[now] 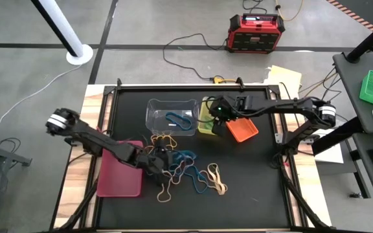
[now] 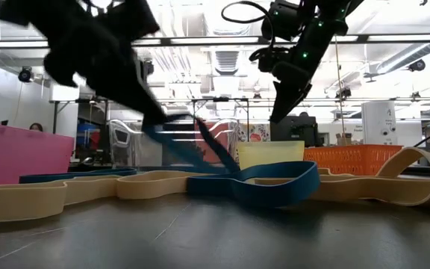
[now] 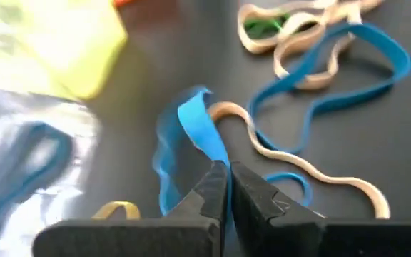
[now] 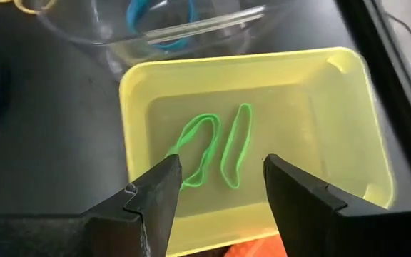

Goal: Sort rubber bands into baskets
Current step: Put the blue rubber band into the transparent bin

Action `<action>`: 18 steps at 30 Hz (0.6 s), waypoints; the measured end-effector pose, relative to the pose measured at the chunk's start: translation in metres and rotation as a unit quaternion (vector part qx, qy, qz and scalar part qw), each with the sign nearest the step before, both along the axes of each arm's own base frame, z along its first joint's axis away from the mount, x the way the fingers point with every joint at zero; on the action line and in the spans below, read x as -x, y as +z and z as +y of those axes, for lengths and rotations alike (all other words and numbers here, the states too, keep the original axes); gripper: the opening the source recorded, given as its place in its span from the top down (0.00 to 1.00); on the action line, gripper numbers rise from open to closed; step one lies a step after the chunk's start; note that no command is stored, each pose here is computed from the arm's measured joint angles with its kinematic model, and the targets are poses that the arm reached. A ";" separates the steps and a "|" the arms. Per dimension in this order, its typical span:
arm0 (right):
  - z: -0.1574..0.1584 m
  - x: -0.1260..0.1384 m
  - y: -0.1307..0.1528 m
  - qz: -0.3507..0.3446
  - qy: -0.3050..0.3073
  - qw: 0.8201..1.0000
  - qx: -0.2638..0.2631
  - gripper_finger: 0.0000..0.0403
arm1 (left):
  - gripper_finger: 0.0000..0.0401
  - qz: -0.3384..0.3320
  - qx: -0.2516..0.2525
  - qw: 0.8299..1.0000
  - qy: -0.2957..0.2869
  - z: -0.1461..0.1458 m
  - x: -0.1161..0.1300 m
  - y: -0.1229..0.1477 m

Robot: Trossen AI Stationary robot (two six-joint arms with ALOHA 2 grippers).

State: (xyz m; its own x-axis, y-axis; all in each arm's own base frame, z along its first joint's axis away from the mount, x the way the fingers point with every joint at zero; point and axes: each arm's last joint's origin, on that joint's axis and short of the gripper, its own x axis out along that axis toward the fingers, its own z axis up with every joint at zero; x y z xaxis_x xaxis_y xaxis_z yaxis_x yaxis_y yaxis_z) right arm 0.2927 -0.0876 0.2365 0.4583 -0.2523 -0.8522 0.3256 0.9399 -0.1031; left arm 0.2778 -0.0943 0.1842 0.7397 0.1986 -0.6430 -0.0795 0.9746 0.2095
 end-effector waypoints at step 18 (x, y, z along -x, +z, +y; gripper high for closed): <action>0.074 -0.013 0.002 -0.035 0.085 0.993 -0.072 0.52 | 1.00 -0.020 -0.122 0.985 0.120 0.122 0.027 0.082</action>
State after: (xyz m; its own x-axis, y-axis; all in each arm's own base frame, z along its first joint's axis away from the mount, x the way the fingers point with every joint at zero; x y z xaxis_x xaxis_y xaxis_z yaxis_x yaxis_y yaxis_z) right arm 0.3056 -0.0134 0.2384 0.5440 -0.0446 -0.8379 0.1636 0.9851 0.0537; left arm 0.2503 0.0273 0.2664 0.6762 0.5167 -0.5252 -0.3149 0.8472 0.4279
